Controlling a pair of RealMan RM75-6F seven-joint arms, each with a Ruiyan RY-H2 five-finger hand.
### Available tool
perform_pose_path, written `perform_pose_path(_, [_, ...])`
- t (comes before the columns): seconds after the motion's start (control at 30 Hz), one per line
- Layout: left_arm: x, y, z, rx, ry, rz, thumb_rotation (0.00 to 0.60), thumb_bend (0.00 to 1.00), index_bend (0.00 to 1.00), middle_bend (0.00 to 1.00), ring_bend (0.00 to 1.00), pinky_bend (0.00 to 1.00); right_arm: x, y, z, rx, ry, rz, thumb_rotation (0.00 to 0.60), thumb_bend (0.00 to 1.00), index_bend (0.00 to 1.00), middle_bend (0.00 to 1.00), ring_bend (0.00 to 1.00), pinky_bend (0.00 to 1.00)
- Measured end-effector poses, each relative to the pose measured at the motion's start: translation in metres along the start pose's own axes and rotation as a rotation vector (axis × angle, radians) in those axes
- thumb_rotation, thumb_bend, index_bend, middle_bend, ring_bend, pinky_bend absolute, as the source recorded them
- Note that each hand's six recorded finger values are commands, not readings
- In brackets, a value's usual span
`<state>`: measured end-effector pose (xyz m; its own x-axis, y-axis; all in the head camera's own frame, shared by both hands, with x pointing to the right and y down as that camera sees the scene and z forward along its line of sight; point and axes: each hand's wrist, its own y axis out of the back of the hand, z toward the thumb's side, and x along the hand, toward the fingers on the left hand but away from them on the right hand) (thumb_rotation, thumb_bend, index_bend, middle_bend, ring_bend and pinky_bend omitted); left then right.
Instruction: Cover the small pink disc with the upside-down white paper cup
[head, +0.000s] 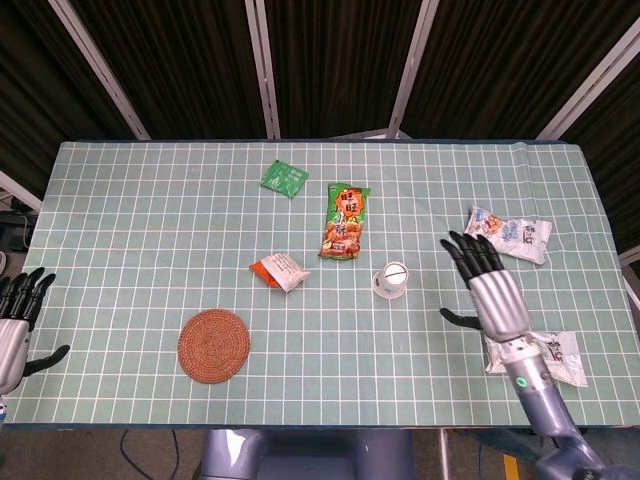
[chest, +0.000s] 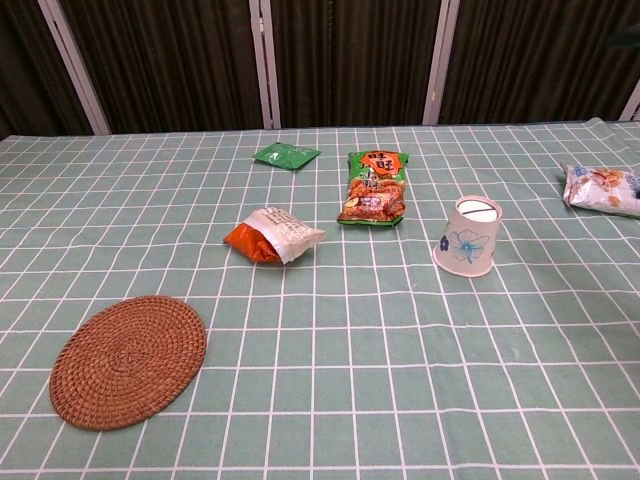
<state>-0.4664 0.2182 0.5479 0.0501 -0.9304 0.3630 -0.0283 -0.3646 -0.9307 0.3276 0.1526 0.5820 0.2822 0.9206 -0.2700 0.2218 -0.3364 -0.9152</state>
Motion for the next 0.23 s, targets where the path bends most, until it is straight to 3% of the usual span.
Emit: perform_pose_path(0.23, [-0.01, 0.002, 0.002, 0.006, -0.017, 0.01, 0.6, 0.0, 0.0, 0.0, 0.0, 0.0, 0.062, 0.013, -0.029, 0.087, -0.085, -0.031, 0.6, 0.0, 0.0, 0.0, 0.0, 0.0])
